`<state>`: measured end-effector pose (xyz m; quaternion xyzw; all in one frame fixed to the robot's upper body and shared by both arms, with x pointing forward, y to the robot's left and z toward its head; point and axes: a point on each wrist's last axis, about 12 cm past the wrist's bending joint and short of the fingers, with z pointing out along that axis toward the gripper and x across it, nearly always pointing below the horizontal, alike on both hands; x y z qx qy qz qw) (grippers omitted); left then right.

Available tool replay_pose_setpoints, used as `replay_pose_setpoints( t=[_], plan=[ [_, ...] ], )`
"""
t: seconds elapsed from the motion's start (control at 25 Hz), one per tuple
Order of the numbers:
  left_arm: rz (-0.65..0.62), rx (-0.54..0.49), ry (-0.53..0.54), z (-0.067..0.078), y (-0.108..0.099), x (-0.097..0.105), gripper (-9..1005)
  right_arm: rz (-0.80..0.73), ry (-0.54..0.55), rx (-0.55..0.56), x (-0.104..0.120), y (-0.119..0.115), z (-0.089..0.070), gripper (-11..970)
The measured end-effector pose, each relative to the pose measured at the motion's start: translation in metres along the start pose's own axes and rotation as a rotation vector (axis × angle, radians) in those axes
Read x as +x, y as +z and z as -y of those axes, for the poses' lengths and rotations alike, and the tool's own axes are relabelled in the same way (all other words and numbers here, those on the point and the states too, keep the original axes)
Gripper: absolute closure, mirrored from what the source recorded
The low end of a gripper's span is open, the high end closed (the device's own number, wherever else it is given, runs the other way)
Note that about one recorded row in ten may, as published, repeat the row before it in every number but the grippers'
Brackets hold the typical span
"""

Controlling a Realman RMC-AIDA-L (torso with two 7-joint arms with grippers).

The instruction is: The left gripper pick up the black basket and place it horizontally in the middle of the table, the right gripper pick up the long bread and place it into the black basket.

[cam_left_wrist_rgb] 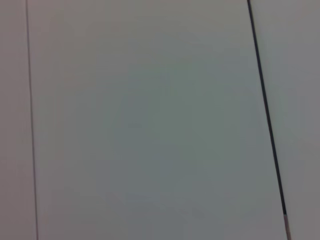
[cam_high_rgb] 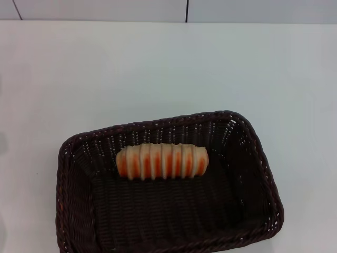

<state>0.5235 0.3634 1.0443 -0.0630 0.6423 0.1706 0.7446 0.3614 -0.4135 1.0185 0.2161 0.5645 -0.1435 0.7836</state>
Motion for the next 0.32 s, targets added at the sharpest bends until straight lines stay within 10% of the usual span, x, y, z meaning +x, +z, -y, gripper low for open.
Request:
replay_pose_setpoints(
  t=[0.32],
  plan=[
    [-0.009, -0.012, 0.005, -0.0055, -0.0056, 0.0029, 208, 0.003, -0.013, 0.026, -0.0011, -0.0003, 0.005, 164]
  ],
)
